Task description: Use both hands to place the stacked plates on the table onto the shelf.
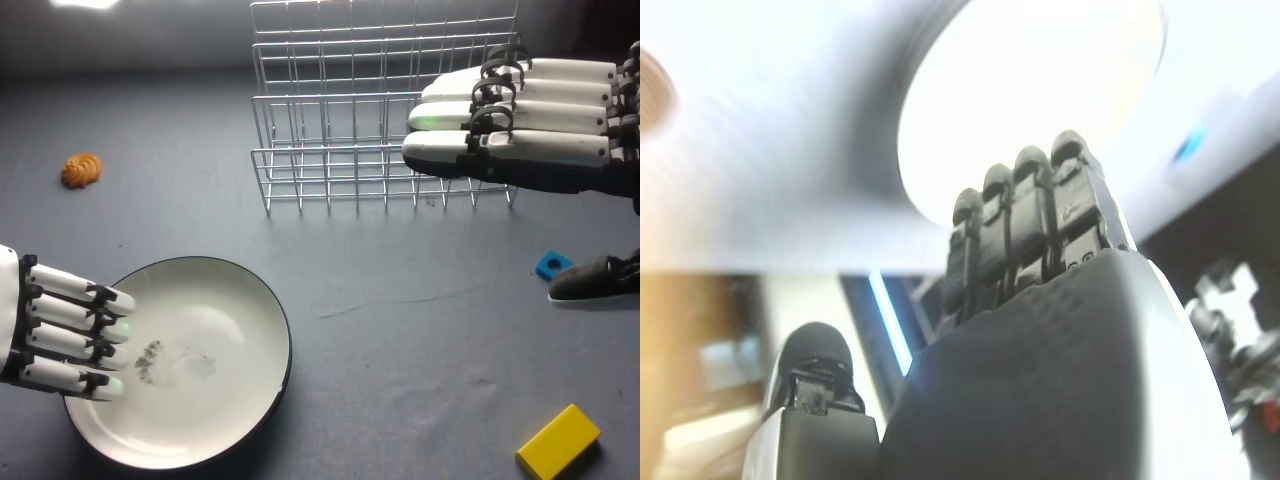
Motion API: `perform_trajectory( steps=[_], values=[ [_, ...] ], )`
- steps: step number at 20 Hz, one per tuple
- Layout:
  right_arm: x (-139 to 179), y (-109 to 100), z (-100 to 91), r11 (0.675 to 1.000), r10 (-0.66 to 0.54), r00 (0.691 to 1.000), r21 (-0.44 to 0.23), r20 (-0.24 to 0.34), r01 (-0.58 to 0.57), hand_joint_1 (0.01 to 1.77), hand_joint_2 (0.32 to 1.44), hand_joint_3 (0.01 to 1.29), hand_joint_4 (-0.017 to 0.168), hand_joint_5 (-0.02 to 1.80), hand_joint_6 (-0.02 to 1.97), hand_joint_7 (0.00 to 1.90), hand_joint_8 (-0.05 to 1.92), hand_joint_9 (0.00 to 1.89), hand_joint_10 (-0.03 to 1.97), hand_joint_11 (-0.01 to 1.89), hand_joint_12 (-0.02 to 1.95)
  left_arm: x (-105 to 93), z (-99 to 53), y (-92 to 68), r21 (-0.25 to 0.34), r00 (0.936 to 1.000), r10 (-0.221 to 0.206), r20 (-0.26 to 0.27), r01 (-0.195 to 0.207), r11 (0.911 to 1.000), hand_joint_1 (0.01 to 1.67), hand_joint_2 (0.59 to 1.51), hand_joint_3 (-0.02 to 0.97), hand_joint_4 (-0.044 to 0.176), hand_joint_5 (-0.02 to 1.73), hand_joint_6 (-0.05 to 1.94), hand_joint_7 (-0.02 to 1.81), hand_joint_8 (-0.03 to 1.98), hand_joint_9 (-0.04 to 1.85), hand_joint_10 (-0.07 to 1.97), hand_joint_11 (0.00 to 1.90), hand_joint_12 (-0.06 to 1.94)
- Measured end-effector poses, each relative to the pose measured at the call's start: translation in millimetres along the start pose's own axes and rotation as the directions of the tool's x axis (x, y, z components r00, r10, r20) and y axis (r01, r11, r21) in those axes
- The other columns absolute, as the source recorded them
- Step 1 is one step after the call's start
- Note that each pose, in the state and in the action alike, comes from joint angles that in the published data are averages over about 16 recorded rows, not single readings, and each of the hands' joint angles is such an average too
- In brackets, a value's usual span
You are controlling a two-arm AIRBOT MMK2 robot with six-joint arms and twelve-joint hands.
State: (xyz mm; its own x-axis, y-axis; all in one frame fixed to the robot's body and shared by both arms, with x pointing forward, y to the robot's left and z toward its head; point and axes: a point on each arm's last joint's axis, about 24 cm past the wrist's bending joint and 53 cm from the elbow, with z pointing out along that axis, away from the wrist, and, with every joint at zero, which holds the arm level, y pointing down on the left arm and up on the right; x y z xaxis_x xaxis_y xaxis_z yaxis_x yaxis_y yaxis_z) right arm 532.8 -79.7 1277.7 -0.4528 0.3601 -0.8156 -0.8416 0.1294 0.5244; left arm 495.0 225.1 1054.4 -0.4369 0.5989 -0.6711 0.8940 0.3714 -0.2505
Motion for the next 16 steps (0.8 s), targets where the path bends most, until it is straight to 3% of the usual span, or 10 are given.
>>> perform_trajectory(
  steps=[7,16],
  values=[
    [3,-2,1.2,1.0,-0.013,1.0,0.004,-0.005,0.013,1.12,1.05,0.02,-0.002,0.02,0.02,0.02,0.01,0.02,0.01,0.02,0.12,14.5,2.4,19.5,-0.067,0.9988,-0.041,-0.027,0.039,0.997,0.02,1.16,0.009,-0.002,0.27,-0.01,0.26,0.0,0.23,0.0,0.05,0.33],
    [8,-5,3.6,0.999,-0.039,0.999,0.014,-0.019,0.039,1.08,1.06,0.02,-0.002,0.02,0.02,0.02,0.01,0.02,0.01,0.02,0.2,23.3,3.9,19.6,-0.064,0.9973,-0.056,-0.047,0.053,0.9965,0.02,1.153,0.009,-0.003,0.25,0.0,0.24,0.0,0.2,0.0,0.02,0.34]
  ],
)
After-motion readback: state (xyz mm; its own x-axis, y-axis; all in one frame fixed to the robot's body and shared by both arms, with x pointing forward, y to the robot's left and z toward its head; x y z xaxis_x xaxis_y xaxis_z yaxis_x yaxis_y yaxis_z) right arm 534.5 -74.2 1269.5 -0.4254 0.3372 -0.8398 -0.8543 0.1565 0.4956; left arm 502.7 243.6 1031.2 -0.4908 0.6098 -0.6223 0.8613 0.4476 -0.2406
